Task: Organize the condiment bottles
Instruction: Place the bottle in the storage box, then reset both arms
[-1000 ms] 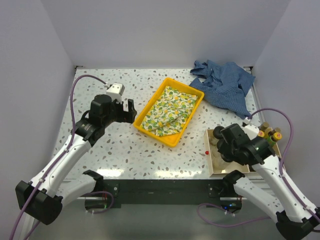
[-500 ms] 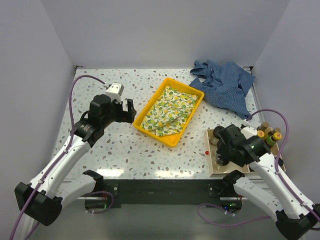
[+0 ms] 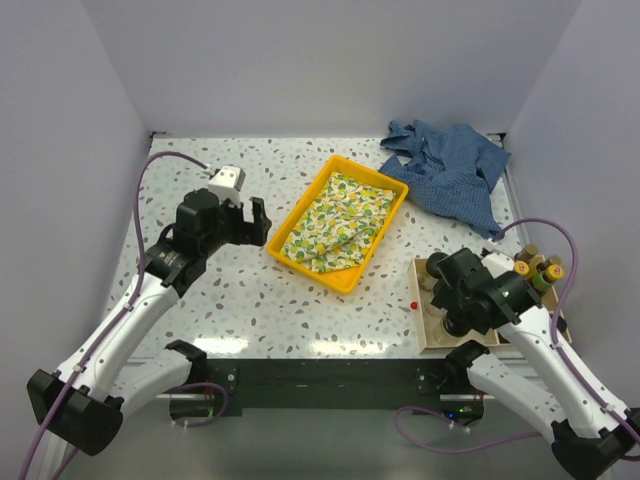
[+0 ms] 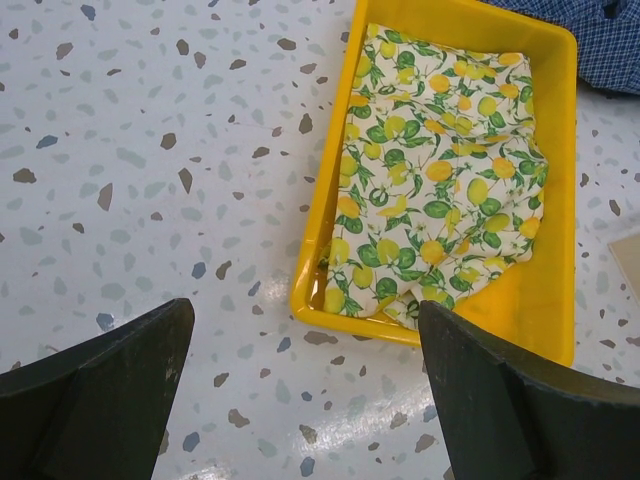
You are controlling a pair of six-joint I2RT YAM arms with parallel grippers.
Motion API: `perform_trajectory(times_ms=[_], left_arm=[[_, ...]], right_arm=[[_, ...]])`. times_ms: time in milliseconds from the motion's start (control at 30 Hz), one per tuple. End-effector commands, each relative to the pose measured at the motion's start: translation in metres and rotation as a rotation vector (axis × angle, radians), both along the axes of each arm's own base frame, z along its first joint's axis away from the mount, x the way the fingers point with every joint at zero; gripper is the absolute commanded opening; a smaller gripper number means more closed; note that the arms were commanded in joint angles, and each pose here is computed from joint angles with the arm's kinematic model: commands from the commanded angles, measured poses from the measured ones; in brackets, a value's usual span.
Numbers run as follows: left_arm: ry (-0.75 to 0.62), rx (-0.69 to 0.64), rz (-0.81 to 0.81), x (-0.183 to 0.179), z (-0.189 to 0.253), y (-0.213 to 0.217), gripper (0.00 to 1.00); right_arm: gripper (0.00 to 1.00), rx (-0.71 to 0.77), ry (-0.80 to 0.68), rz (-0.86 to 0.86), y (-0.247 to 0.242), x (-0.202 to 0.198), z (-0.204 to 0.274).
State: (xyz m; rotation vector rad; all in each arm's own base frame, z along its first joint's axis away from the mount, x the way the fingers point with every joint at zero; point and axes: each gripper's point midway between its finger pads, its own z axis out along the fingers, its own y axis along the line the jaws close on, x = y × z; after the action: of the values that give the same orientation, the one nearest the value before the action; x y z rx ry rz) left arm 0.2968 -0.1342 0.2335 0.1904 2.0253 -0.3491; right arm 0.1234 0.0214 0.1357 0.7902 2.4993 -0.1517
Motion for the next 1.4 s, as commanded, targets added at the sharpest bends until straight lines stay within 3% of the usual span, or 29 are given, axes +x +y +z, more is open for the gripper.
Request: perform_trajectory(times_ms=[0,167,300,467,600,700,867,1000,1367], left_arm=[[-0.052,-0.031,0.002,0.004,0.011,-0.001,1.00],[-0.075,-0.044,-0.012,0.003,0.018,-0.003,1.00],[-0.094,-0.083,-0.074,-0.002,0.024,-0.014,1.00],[-0.117,-0.178,-0.270,-0.024,0.041,-0.044,1.00],[-0.149,-0.249,-0.383,-0.045,0.065,-0.058,1.00],[-0.198,-0.294,-0.469,-0.064,0.088,-0.065,1.00],[-0.262,-0.329,-0.500,-0.084,0.112,-0.061,1.00],[-0.237,-0.351,-0.494,-0.094,0.112,-0.058,1.00],[-0.288,-0.438,-0.497,-0.110,0.136,-0.056,1.00]], right_arm=[[0.77,-0.023,-0.021,-0.005,-0.012,-0.010,0.033],[0.98,-0.035,-0.066,0.044,-0.012,-0.001,0.070],[0.99,-0.030,-0.147,0.137,0.000,0.023,0.095],[0.98,-0.025,-0.310,0.274,0.021,0.062,0.133],[0.99,0.182,-0.398,0.535,0.093,0.094,0.150],[0.99,0.238,-0.477,0.596,0.115,0.110,0.166],[0.99,0.363,-0.658,0.736,0.143,0.106,0.205],[0.99,0.453,-0.729,0.821,0.157,0.092,0.217],[0.99,0.473,-0.767,0.859,0.156,0.080,0.221]])
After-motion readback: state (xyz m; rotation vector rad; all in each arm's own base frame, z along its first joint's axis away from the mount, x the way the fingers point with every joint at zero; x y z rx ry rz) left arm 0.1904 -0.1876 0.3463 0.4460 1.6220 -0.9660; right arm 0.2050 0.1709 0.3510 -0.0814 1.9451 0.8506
